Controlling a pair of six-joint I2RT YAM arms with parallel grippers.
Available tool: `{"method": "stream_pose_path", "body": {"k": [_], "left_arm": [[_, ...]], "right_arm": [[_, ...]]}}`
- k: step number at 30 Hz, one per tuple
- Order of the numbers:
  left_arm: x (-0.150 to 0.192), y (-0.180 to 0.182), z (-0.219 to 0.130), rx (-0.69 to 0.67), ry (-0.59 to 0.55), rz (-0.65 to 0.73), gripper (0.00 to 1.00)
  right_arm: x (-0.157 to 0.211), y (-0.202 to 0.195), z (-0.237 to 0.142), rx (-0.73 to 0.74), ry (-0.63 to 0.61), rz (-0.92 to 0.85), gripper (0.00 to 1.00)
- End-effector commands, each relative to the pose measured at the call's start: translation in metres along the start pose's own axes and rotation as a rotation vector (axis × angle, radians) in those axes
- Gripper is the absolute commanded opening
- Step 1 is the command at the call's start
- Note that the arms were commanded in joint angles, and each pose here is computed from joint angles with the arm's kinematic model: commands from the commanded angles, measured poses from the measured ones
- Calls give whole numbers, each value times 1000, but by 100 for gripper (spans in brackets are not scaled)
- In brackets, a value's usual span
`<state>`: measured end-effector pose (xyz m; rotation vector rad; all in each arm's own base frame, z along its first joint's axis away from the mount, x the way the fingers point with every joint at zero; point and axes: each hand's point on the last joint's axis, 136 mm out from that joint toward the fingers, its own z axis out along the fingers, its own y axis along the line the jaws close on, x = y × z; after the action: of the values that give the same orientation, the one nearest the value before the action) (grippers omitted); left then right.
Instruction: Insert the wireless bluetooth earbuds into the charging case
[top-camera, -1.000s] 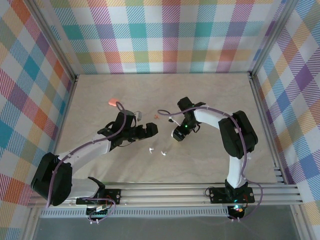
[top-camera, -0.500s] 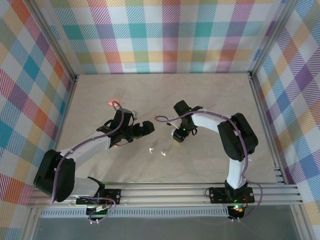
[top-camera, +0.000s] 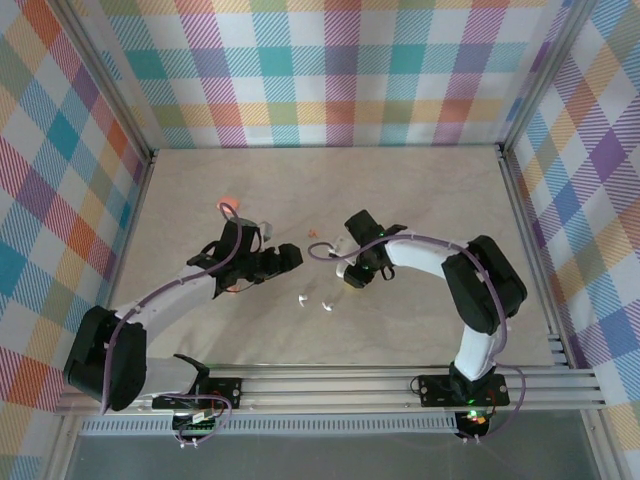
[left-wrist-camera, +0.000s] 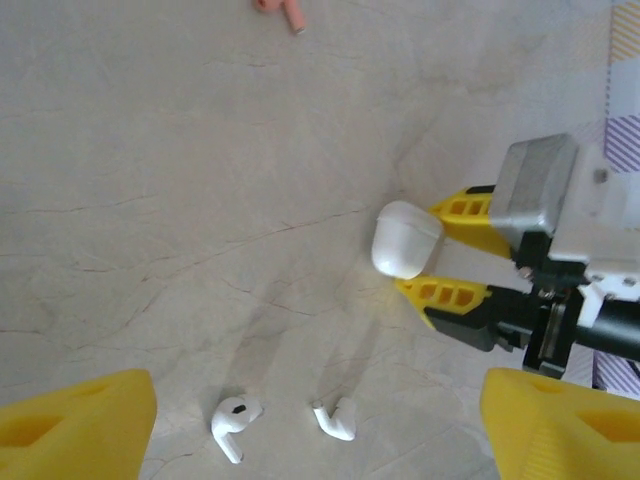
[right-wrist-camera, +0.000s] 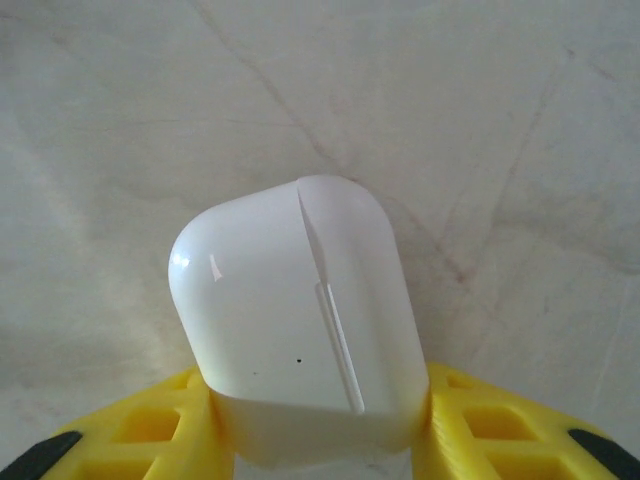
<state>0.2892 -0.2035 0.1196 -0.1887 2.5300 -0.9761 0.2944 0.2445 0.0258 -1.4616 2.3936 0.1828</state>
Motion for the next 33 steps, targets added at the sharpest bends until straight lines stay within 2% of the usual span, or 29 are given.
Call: {"method": "stream_pose_path", "body": {"k": [1, 10, 13, 16, 18, 29, 33], "left_arm": [[-6, -16, -15, 71, -40, 84, 81], [-5, -58, -56, 248, -167, 308, 82], [5, -75, -60, 313, -89, 344, 83], [12, -98, -57, 424, -4, 324, 76], [17, -111, -54, 478, 7, 334, 73], [37, -127, -43, 522, 76, 363, 69], [44, -129, -36, 533, 109, 356, 61]], "right_arm": [[-24, 7, -26, 11, -122, -25, 35], [-50, 31, -87, 108, -279, -121, 35], [-60, 46, -111, 132, -344, -168, 35], [-67, 56, -128, 142, -389, -197, 35], [-70, 61, -136, 141, -402, -209, 35], [-68, 67, -152, 152, -415, -226, 36], [-70, 68, -156, 152, -430, -228, 35]]}}
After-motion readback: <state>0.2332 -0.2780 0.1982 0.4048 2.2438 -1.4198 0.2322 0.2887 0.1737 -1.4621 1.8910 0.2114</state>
